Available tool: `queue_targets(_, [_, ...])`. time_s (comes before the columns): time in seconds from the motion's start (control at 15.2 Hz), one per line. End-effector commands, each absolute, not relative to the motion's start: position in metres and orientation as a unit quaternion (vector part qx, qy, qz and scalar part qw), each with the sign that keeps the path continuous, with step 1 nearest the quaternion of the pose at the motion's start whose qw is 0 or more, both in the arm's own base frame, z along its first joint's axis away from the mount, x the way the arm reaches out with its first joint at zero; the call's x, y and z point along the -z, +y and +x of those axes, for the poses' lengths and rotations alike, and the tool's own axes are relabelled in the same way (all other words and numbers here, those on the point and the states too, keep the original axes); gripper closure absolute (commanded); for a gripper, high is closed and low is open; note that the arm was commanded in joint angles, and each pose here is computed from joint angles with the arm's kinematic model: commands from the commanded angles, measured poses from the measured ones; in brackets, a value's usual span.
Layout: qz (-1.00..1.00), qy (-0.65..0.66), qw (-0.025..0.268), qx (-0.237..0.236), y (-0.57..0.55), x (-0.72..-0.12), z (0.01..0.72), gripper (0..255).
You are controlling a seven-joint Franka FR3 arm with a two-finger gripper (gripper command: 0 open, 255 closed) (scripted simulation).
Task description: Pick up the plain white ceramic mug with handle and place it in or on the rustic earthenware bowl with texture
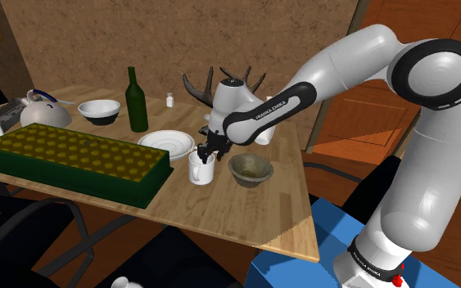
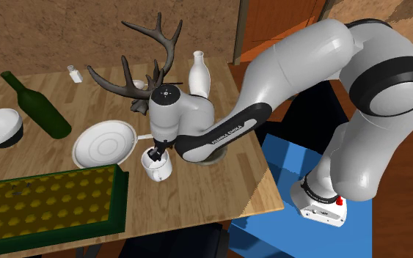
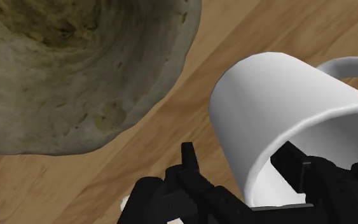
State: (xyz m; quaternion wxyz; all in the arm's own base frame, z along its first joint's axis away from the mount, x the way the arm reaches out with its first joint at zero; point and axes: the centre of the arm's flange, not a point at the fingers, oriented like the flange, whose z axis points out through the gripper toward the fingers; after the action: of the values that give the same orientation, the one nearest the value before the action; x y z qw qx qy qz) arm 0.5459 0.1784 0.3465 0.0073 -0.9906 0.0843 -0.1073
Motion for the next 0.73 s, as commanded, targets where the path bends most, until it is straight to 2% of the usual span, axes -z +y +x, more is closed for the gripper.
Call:
queue_targets(0.0, [-0.991, 0.084, 0.007, 0.107, 0.178, -0.346, 0.546, 255])
queue_targets(0.66, [-0.991, 0.084, 0.007, 0.107, 0.178, -0.357, 0.546, 255])
